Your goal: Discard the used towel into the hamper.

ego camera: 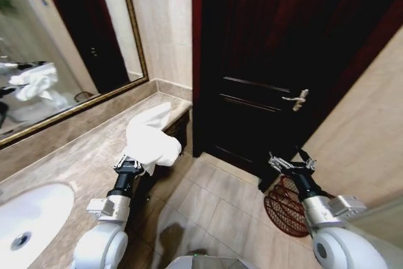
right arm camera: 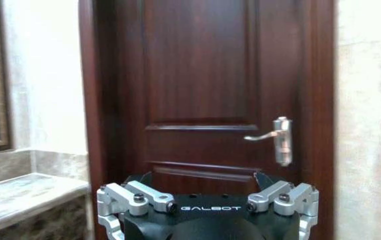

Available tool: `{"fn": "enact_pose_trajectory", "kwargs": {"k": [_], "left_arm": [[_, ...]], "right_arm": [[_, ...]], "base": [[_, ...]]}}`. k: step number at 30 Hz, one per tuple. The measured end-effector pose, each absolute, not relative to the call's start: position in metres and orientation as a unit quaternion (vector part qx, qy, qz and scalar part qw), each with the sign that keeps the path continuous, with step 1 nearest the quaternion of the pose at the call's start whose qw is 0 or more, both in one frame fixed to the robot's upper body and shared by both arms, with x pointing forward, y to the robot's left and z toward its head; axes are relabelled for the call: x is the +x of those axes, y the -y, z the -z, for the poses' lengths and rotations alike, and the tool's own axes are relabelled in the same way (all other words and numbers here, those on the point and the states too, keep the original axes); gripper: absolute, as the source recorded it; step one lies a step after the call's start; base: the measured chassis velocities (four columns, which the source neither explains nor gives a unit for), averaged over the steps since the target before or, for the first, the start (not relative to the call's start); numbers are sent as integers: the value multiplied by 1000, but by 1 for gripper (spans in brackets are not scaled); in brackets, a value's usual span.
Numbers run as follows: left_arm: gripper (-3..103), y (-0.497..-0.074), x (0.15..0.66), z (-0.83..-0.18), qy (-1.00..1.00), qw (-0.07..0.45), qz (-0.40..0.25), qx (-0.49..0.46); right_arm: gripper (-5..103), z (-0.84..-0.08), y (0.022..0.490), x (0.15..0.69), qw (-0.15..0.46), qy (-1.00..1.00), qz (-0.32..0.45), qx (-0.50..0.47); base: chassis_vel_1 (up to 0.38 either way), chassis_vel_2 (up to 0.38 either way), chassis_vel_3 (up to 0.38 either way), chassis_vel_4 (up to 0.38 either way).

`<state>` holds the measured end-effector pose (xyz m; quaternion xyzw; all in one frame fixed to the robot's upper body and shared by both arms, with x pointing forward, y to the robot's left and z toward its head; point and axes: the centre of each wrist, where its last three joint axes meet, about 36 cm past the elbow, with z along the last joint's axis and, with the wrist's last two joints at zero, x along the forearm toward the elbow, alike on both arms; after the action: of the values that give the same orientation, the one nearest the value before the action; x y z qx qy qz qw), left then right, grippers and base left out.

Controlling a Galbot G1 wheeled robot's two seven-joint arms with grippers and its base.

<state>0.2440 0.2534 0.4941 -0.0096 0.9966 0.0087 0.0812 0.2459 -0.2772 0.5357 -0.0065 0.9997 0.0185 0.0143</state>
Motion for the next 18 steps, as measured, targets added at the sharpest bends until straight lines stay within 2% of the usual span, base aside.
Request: {"fn": "enact_pose_trajectory", "kwargs": {"k": [18], "left_arm": [[12,-256,246,-493,-997,81,-9,-9]], "right_arm": [[100,-540,276,251,23,-999,-23,1]], "base": [[-122,-123,-124,-122]]}}
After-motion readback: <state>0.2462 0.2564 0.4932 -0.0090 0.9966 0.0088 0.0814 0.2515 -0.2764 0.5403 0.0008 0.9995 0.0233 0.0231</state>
